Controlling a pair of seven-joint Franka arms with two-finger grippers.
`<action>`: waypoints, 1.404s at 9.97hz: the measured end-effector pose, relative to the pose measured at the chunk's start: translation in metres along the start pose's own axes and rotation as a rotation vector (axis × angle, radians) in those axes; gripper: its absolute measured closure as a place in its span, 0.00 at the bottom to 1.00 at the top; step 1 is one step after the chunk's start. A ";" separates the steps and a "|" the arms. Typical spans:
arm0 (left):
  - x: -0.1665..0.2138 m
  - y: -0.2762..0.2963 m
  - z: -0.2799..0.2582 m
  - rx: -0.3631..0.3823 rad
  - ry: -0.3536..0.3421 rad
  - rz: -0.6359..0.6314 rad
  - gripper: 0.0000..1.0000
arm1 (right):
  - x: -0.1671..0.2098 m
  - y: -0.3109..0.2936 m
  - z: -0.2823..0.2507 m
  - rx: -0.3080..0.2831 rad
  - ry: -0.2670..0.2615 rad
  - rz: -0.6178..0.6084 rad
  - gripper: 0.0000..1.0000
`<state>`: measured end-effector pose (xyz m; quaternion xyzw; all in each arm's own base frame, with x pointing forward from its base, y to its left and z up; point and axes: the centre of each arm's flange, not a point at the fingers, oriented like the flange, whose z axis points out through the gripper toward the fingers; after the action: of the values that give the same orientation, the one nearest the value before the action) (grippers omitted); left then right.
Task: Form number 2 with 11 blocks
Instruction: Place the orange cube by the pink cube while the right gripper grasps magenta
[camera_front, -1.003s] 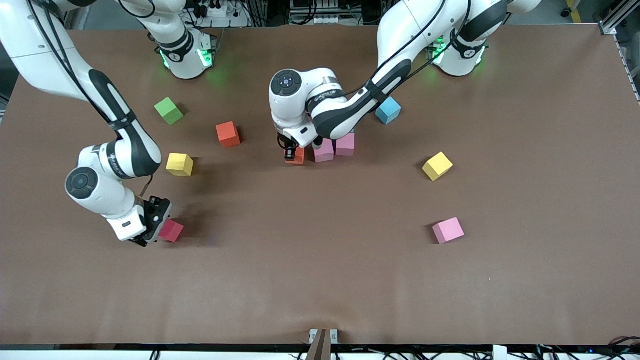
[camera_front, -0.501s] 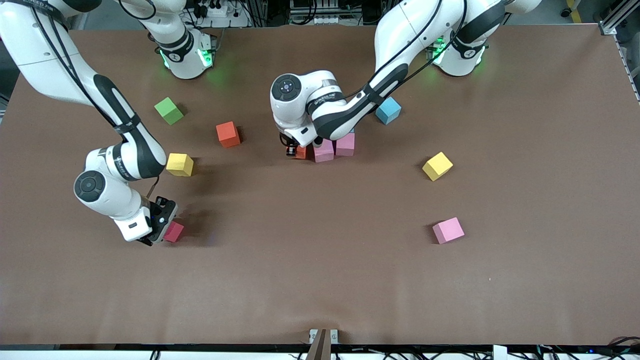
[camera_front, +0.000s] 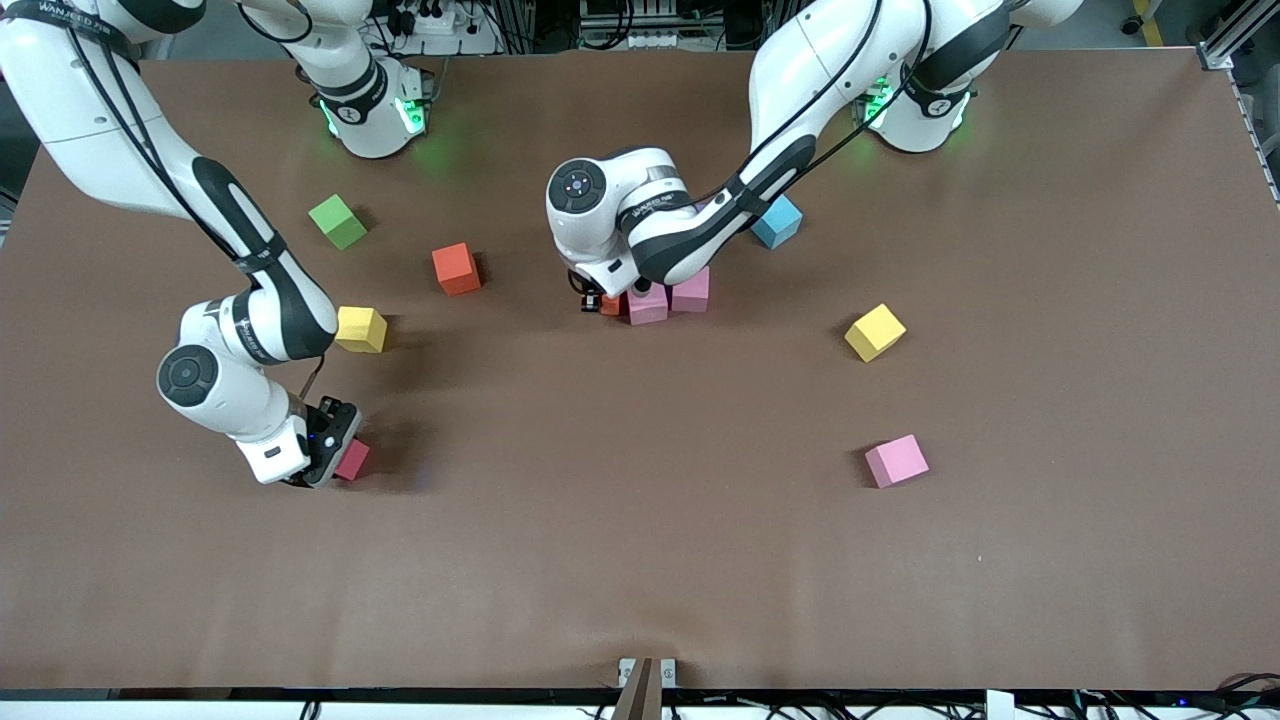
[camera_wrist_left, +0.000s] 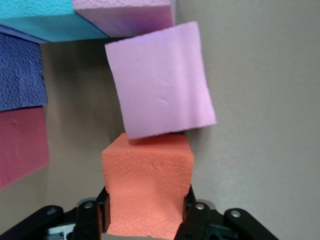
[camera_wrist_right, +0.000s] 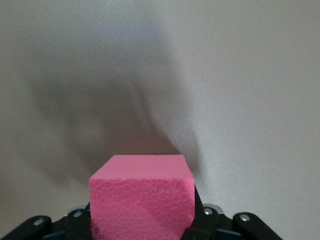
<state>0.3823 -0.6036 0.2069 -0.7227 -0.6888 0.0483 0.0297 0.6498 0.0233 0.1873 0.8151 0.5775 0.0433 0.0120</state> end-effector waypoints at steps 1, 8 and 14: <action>0.000 -0.002 0.001 0.001 0.003 0.006 0.45 | 0.004 -0.001 -0.001 -0.002 0.002 -0.005 0.40; 0.003 -0.008 0.002 0.015 0.024 0.034 0.45 | 0.008 -0.002 -0.001 -0.003 0.001 -0.012 0.40; 0.013 -0.001 0.001 0.041 0.028 0.052 0.45 | 0.009 -0.002 -0.001 -0.003 0.001 -0.014 0.40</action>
<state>0.3817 -0.5907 0.2057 -0.7401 -0.6683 0.0530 0.0531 0.6506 0.0323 0.1886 0.8111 0.5830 0.0446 0.0133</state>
